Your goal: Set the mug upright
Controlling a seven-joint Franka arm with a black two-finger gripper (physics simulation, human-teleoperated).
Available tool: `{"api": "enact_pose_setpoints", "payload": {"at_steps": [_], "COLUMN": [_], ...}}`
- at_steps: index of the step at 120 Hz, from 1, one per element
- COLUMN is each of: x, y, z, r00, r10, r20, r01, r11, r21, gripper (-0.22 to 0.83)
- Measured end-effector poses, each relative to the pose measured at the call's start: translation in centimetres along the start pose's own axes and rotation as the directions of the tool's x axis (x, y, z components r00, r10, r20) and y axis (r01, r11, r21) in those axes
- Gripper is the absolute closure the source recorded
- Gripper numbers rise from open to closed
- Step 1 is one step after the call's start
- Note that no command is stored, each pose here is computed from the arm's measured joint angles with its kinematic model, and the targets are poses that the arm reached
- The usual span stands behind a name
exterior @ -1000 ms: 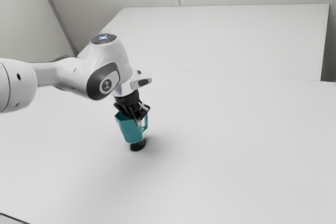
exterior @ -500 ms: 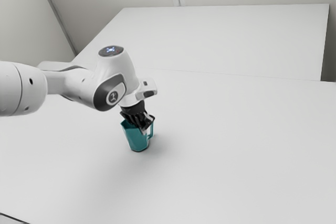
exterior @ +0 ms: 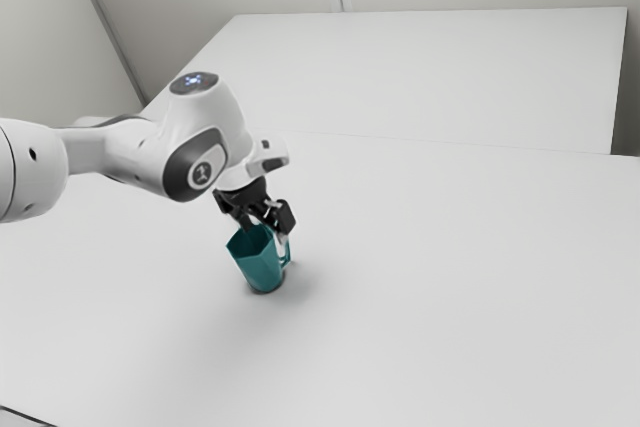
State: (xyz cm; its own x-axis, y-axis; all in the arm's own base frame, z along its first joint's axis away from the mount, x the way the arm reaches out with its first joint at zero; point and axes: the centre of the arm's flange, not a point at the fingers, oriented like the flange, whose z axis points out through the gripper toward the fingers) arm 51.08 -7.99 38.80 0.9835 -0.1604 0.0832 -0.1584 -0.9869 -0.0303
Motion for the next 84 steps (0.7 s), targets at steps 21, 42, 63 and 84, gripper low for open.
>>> {"api": "enact_pose_setpoints", "payload": {"at_steps": [21, 42, 63, 84], "x": [-0.4, 0.9, 2.8, 4.1], "y": [0.2, 0.2, 0.0, -0.1], "z": [-2.8, -6.0, -10.2, -14.4], "r00": [1.000, 0.998, 0.994, 0.993], "r10": [0.005, 0.007, 0.008, 0.009], "r20": [-0.023, -0.068, -0.110, -0.117], "r01": [-0.005, -0.007, -0.008, -0.008], "r11": [1.000, 1.000, 1.000, 1.000], "r21": [-0.003, -0.006, -0.002, 0.004], "gripper": [0.04, 0.02, 0.01, 0.00]}}
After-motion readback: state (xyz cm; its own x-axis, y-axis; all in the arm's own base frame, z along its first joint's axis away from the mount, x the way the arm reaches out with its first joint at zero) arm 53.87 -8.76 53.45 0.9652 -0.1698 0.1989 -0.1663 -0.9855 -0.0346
